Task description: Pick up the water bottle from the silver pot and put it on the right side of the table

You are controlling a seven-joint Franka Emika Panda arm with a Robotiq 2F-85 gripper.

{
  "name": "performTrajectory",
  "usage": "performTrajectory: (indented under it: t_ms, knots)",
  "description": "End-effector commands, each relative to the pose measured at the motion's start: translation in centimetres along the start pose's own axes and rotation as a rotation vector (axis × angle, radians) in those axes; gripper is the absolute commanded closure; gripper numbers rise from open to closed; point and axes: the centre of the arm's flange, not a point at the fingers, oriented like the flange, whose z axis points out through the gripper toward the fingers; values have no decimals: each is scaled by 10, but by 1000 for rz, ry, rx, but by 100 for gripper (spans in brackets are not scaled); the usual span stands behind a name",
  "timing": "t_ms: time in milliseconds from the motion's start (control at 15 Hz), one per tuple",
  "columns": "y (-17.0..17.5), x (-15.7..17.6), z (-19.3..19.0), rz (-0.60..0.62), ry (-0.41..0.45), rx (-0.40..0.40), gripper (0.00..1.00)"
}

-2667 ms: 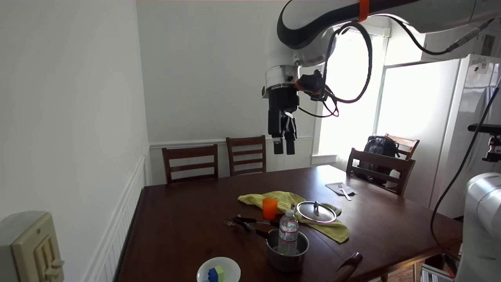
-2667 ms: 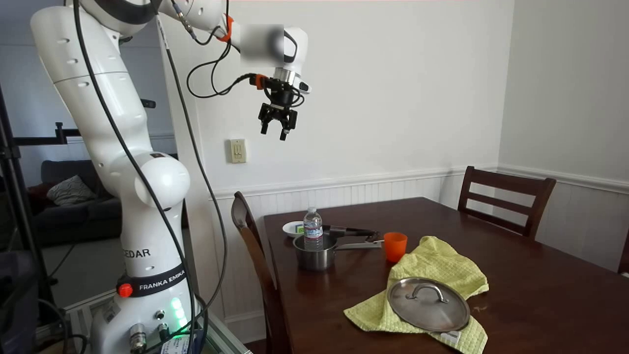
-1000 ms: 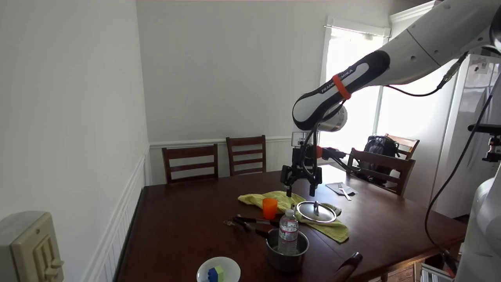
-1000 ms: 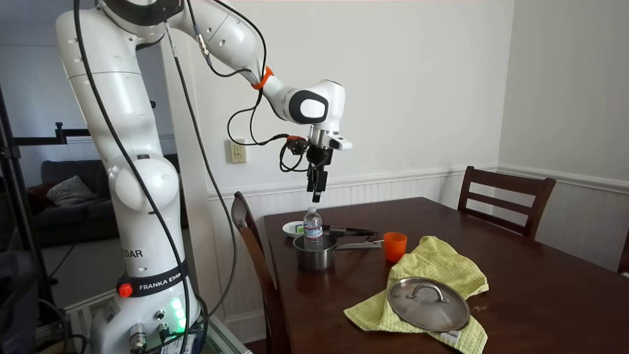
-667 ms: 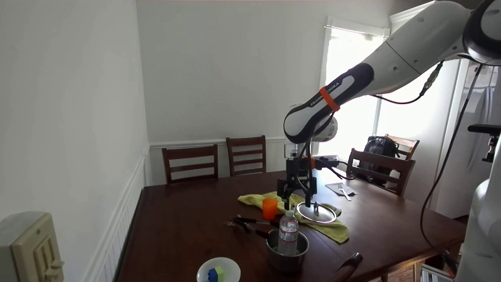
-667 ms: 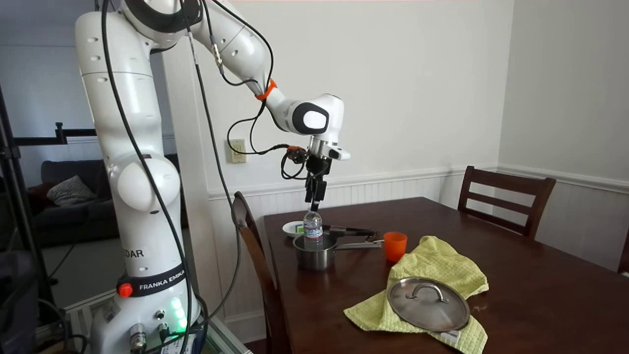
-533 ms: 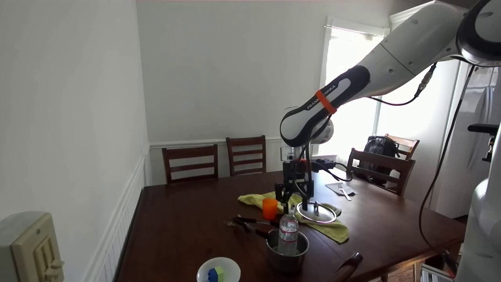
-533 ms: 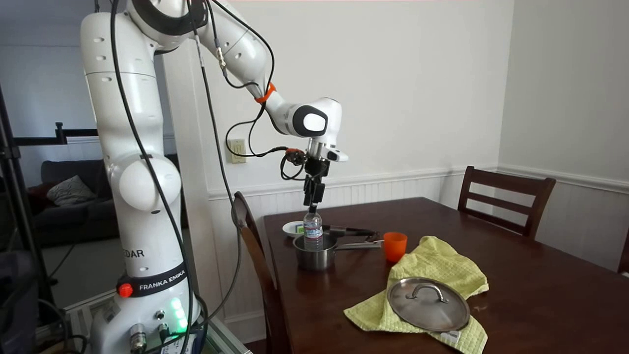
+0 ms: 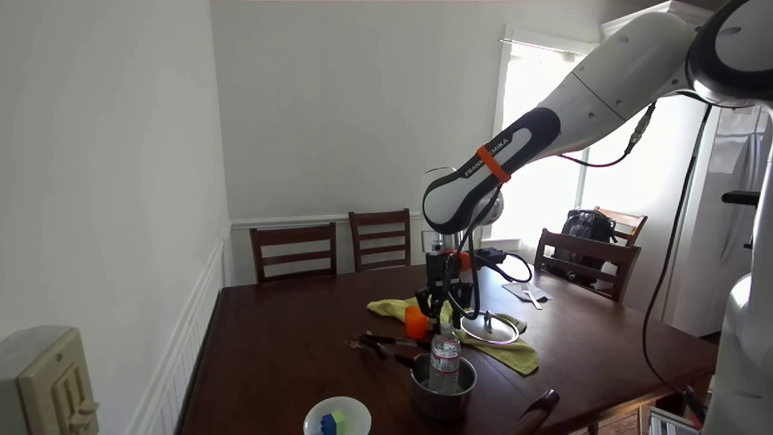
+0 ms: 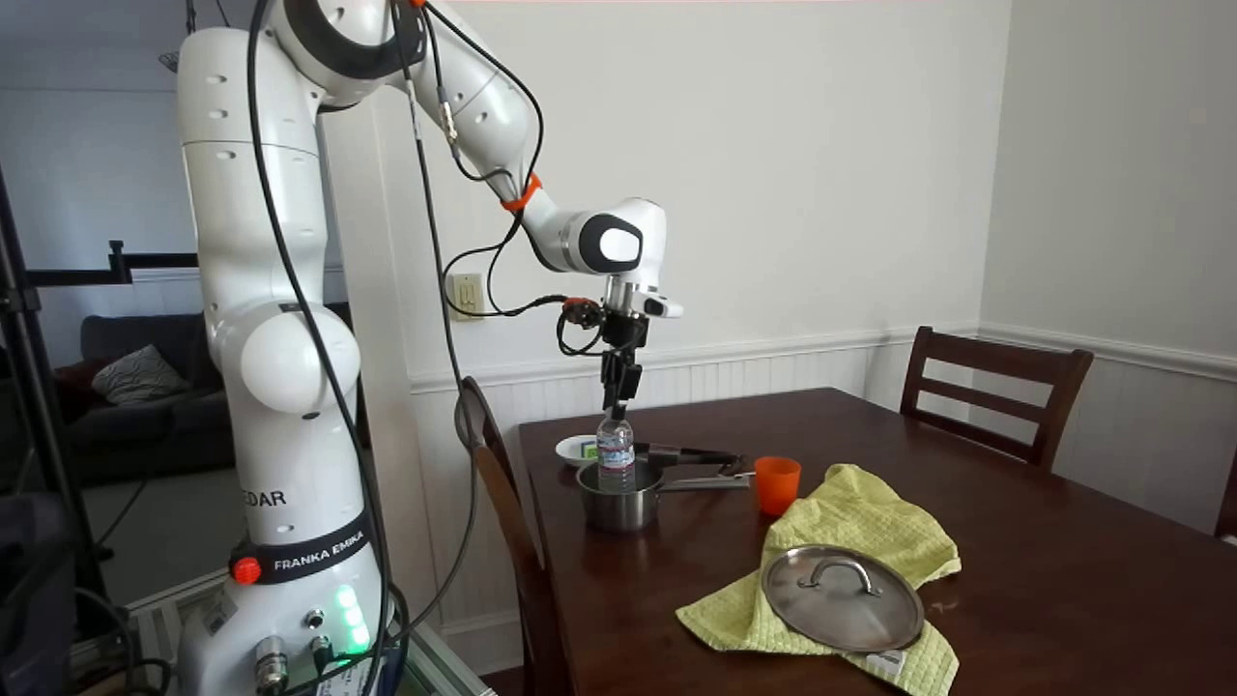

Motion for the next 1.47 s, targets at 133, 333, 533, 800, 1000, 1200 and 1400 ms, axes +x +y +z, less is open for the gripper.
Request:
performTrajectory:
  t_ms: [133, 333, 533, 800, 1000, 1200, 1400]
  knots:
    - [-8, 2, -1, 11, 33, -33, 80]
    - [-9, -9, -9, 7, 56, -38, 92]
    - [-4, -35, -43, -29, 92, -27, 92]
    - [9, -74, -99, -46, 123, 31, 92]
    - [45, -95, -139, 103, 186, 84, 92]
    - [112, -98, -161, 227, 208, 138, 92]
    - [193, -96, -157, 373, 200, 206, 92]
